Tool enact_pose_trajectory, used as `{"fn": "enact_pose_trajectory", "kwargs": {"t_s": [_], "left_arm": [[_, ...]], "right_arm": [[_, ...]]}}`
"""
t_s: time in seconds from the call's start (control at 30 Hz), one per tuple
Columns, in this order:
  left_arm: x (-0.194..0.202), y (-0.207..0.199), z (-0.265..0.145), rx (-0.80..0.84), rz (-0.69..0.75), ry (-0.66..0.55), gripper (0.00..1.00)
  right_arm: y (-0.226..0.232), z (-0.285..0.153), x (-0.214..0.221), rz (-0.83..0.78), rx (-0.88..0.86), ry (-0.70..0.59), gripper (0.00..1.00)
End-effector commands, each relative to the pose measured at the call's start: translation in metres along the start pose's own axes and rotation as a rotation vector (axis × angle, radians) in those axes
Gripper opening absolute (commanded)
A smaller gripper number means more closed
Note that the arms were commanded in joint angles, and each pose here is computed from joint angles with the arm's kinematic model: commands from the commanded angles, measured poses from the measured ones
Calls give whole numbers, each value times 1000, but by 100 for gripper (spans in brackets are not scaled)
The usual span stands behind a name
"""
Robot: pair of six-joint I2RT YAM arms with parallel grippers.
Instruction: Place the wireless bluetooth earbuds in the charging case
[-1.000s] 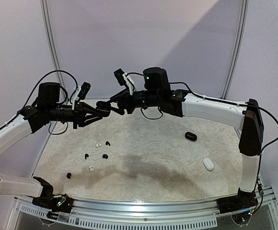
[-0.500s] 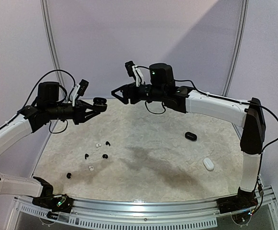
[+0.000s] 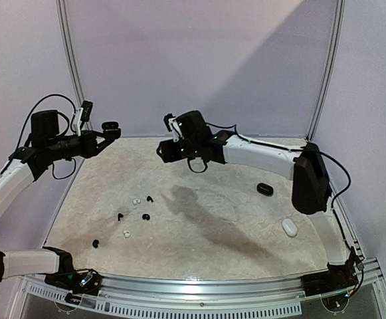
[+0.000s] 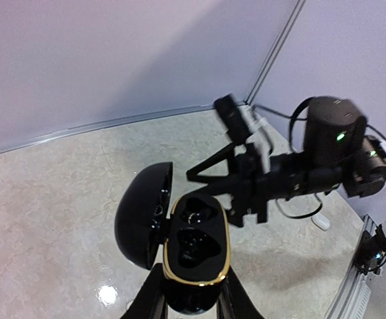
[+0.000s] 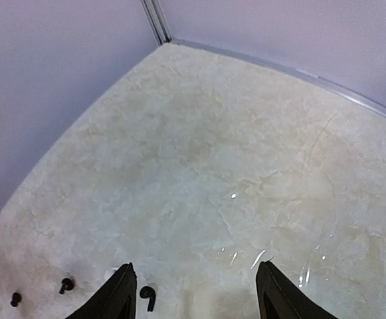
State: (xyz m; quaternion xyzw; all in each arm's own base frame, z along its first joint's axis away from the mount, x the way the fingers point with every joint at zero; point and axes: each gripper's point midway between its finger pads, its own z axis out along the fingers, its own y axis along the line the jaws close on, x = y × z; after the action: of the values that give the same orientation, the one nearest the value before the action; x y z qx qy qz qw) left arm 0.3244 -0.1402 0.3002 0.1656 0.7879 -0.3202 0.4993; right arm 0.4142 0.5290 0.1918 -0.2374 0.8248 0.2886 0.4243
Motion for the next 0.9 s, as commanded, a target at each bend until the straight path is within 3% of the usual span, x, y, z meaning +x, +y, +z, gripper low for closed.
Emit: {"fn": "enact_pose_trajectory", "kwargs": {"t_s": [0.0,0.3,0.47,0.87], "left_arm": [[11,-1,-9,2,-3,-9,0],[10,-11,-9,64,-9,-45,0],[16,-10,-8,65,-34,-31,0],[15,-8,-7,57,-29,-39,0]], "right_arm": [[18,38,66,-56,42,133,63],[30,88,135,-195,49,183,66],[26,99,153,-230,61,188,65],[29,107,191,-377,77,249,43]]}}
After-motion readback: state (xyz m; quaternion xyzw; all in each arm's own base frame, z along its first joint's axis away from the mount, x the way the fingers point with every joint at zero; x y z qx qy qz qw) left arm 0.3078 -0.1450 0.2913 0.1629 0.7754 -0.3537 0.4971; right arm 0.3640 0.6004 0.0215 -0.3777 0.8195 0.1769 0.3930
